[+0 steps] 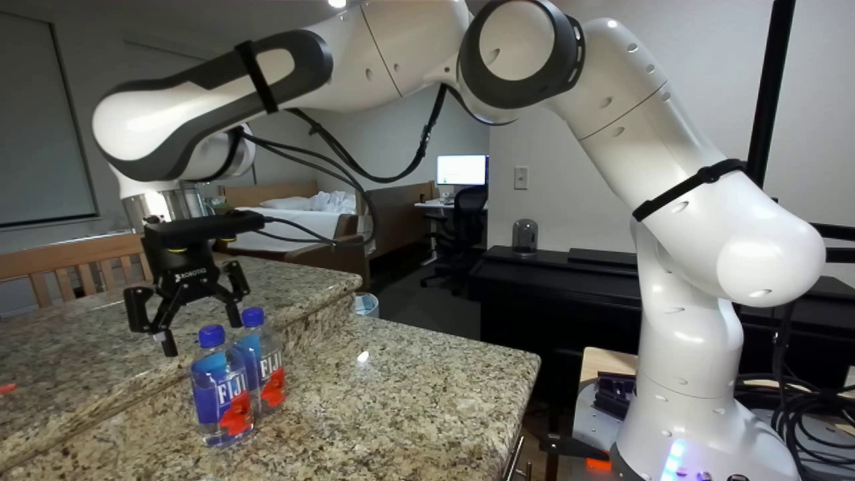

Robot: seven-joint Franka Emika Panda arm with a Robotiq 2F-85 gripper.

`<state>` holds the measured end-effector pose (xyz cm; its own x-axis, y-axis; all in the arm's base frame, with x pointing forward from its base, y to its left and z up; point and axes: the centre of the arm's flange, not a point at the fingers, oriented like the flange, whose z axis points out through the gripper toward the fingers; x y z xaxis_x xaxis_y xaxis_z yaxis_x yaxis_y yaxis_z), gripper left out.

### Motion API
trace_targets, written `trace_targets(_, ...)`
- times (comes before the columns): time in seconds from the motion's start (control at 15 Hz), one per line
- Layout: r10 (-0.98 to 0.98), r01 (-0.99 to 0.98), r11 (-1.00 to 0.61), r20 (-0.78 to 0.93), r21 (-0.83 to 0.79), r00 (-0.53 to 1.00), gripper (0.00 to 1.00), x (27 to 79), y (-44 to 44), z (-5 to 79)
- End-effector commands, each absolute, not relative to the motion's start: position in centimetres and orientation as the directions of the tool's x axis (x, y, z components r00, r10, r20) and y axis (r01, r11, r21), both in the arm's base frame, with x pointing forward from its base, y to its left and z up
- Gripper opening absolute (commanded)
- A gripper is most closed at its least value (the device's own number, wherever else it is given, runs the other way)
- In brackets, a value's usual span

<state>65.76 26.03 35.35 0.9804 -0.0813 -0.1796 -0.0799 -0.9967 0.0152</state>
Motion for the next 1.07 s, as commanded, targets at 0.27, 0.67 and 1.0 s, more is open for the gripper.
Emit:
trace_targets(0.27, -0.067, -0.068, -0.998, -0.074, -0.014, 0.995, 1.00, 65.2, 26.7, 39.9)
trace_targets(0.67, -0.064, -0.067, -0.996, -0.035, -0.064, 0.997, 1.00, 61.5, 27.0, 41.8)
trace_targets(1.0, -0.034, -0.039, -0.998, -0.085, -0.058, 0.996, 0.54, 55.4, 28.3, 39.5)
